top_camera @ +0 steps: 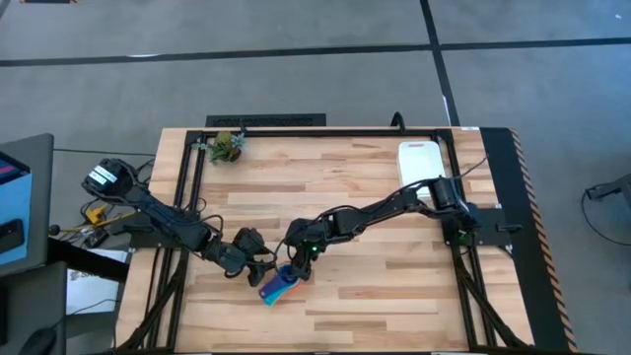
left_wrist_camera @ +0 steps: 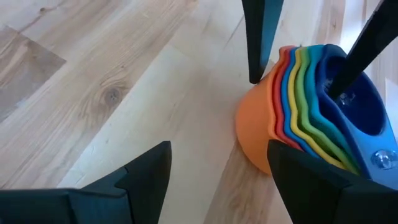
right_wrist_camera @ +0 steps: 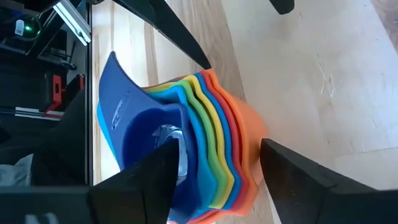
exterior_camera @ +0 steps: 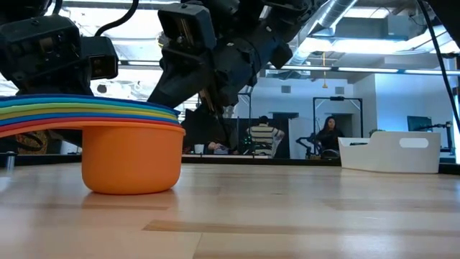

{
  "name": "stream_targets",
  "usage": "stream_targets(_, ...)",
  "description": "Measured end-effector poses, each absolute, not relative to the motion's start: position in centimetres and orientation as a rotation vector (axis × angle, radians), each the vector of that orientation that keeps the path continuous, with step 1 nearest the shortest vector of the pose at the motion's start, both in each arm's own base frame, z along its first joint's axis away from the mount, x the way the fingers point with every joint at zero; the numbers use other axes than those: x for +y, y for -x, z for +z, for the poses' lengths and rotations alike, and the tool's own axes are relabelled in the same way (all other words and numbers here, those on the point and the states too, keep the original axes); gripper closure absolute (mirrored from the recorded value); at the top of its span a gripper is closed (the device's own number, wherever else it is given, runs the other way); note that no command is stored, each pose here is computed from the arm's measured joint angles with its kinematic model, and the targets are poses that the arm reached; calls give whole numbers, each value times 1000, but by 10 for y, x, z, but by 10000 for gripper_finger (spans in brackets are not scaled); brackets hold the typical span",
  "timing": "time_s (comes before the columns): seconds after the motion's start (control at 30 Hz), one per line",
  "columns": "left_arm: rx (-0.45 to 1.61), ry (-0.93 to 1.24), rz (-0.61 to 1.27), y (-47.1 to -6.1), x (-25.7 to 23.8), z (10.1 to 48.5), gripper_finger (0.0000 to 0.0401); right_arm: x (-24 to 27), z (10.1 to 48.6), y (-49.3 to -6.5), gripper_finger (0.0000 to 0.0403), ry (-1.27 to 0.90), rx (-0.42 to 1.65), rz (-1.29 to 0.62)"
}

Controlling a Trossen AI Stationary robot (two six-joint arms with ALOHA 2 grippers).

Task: Nest measuring cups in basket
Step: Put the nested measuring cups into the white bin

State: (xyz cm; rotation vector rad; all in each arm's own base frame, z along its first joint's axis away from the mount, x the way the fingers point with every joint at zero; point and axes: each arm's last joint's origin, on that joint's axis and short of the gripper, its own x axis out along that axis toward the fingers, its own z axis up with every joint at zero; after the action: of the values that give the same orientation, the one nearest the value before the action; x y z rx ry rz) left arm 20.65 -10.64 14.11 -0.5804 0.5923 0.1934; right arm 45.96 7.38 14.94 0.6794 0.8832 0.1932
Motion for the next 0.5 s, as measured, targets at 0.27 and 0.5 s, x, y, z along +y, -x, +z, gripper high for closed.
stream_targets(0.27, 589, 568, 203, -208, -103, 141, 147, 78, 149, -459, 199, -676, 888, 201)
stream_targets(0.5, 595, 557, 206, -208, -102, 141, 147, 78, 149, -458, 249, -677, 896, 200)
